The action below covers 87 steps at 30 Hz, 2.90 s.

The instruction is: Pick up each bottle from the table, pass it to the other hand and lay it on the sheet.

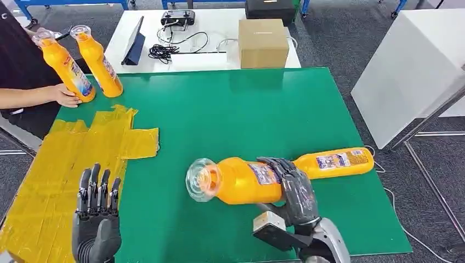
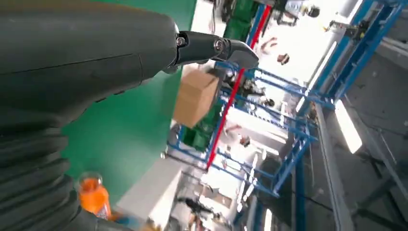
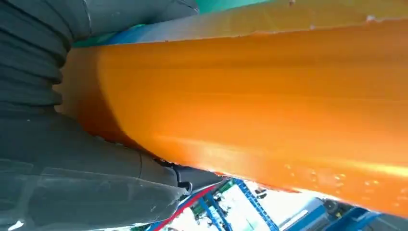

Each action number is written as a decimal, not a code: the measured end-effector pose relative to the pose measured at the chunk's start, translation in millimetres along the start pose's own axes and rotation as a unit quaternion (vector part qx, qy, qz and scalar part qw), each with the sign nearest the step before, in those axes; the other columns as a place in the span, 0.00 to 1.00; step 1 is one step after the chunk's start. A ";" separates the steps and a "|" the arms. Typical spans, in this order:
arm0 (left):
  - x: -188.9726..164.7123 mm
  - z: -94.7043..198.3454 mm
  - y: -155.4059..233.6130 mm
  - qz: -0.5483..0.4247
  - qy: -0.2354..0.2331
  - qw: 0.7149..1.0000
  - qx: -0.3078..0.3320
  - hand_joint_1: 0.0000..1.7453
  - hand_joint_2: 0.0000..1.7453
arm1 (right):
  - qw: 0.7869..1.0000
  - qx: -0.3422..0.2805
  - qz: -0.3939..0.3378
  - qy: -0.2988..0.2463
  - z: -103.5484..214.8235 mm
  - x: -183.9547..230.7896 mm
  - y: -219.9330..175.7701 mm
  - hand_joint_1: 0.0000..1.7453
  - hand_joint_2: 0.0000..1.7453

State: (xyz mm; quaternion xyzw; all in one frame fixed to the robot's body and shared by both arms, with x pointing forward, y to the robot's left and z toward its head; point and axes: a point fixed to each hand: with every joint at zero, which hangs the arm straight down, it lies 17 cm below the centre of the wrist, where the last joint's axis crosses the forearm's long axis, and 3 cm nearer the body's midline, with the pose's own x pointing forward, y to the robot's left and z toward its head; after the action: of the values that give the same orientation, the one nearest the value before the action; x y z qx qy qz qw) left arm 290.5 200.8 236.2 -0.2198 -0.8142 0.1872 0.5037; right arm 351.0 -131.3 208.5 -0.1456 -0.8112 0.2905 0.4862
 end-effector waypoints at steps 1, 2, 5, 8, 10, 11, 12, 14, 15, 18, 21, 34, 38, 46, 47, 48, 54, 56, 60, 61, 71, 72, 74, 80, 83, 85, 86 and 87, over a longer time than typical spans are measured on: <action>-2.3 0.2 -3.2 0.003 0.003 1.000 -0.004 0.00 1.00 | 1.000 0.001 -0.007 -0.002 -3.6 4.0 4.3 1.00 1.00; -3.1 -0.1 -4.8 0.008 0.003 1.000 -0.004 0.00 1.00 | 1.000 0.000 -0.014 -0.003 -6.5 7.0 6.9 1.00 1.00; -6.3 -2.4 -10.1 0.014 0.005 1.000 -0.011 0.00 1.00 | 0.999 0.002 -0.043 -0.004 -17.6 14.5 18.1 1.00 1.00; -10.8 -3.6 -19.0 0.020 0.011 0.999 -0.024 0.00 1.00 | 0.997 0.008 -0.072 -0.003 -28.4 21.3 32.3 1.00 1.00; -14.4 -3.9 -22.9 0.021 0.015 0.999 -0.030 0.00 1.00 | 0.996 0.014 -0.086 -0.004 -34.8 25.7 41.3 1.00 1.00; -16.3 -3.9 -25.2 0.021 0.018 0.999 -0.034 0.00 1.00 | 0.996 0.017 -0.092 -0.005 -38.0 28.2 45.7 1.00 1.00; -17.3 -3.9 -27.2 0.021 0.018 0.999 -0.037 0.00 1.00 | 0.995 0.020 -0.097 -0.006 -40.2 30.7 49.7 1.00 1.00; -19.4 -3.7 -29.5 0.020 0.020 0.999 -0.040 0.00 1.00 | 0.994 0.026 -0.105 -0.008 -43.5 35.2 58.1 1.00 1.00; -20.2 -3.6 -30.5 0.019 0.021 0.999 -0.042 0.00 1.00 | 0.994 0.029 -0.107 -0.009 -44.6 37.0 60.7 1.00 1.00; -22.3 -3.3 -33.3 0.019 0.023 0.998 -0.048 0.00 1.00 | 0.993 0.035 -0.112 -0.012 -47.8 41.8 67.8 1.00 1.00; -24.2 -2.3 -34.8 0.019 0.026 0.998 -0.052 0.00 1.00 | 0.993 0.039 -0.114 -0.012 -48.9 43.4 72.2 1.00 1.00; -23.6 -5.3 -29.0 0.003 0.017 0.999 -0.037 0.00 1.00 | 0.986 0.118 -0.101 -0.057 -53.1 83.0 129.2 1.00 1.00; -22.8 -5.8 -27.4 -0.003 0.014 0.999 -0.035 0.00 1.00 | 0.982 0.150 -0.096 -0.068 -50.5 96.3 153.2 1.00 1.00; -18.3 -6.6 -17.3 -0.015 0.005 1.000 -0.021 0.00 1.00 | 0.976 0.185 -0.079 -0.081 -46.6 109.1 177.4 1.00 1.00; -18.0 -6.1 -15.8 -0.016 0.005 1.000 -0.019 0.00 1.00 | 0.976 0.187 -0.077 -0.082 -46.4 109.3 178.8 1.00 1.00; -18.0 -5.8 -14.4 -0.018 0.005 1.000 -0.017 0.00 1.00 | 0.976 0.188 -0.076 -0.082 -46.5 109.4 179.7 1.00 1.00; -17.3 -5.5 -8.8 -0.023 0.005 1.000 -0.011 0.00 1.00 | 0.975 0.194 -0.073 -0.082 -46.3 108.6 183.7 1.00 1.00; -16.8 -5.5 -7.3 -0.025 0.004 1.000 -0.009 0.00 1.00 | 0.975 0.195 -0.073 -0.082 -46.1 108.6 184.9 1.00 1.00; -16.6 -5.0 -5.1 -0.026 0.004 1.000 -0.006 0.00 1.00 | 0.974 0.200 -0.072 -0.082 -45.0 108.2 187.4 1.00 1.00; -16.7 -4.7 -4.6 -0.027 0.005 1.000 -0.006 0.00 1.00 | 0.974 0.201 -0.071 -0.082 -44.8 108.1 188.1 1.00 1.00; -16.9 -2.1 -7.0 -0.032 0.007 0.999 -0.021 0.00 1.00 | 0.972 0.213 -0.074 -0.072 -40.9 100.7 196.8 1.00 1.00; -17.0 -1.8 -8.4 -0.031 0.007 0.999 -0.025 0.00 1.00 | 0.972 0.214 -0.074 -0.070 -40.6 99.8 197.4 1.00 1.00; -17.8 -0.6 -13.4 -0.026 0.010 0.999 -0.038 0.00 1.00 | 0.971 0.219 -0.071 -0.064 -39.5 96.3 200.0 1.00 1.00; -21.7 4.9 -28.9 -0.008 0.025 0.996 -0.080 0.00 1.00 | 0.966 0.250 -0.044 -0.054 -31.7 80.0 219.1 1.00 1.00; -24.3 7.9 -31.5 -0.002 0.037 0.995 -0.093 0.00 1.00 | 0.963 0.262 -0.035 -0.060 -30.6 79.2 225.2 1.00 1.00; -24.5 10.0 -33.2 0.009 0.042 0.994 -0.102 0.00 1.00 | 0.961 0.266 -0.029 -0.064 -31.2 79.2 227.6 1.00 1.00; -23.8 11.1 -34.4 0.017 0.043 0.993 -0.107 0.00 1.00 | 0.961 0.268 -0.026 -0.065 -31.4 79.4 228.5 1.00 1.00; -22.9 12.1 -35.0 0.026 0.044 0.993 -0.111 0.00 1.00 | 0.960 0.269 -0.023 -0.068 -31.7 80.0 229.2 1.00 1.00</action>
State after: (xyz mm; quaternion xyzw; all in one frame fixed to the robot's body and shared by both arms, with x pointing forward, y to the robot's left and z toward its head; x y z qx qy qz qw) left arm 282.8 158.1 232.6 -0.3030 -0.8010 0.0989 0.5067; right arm 329.3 101.5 135.7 0.0298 -0.7370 0.4961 0.4580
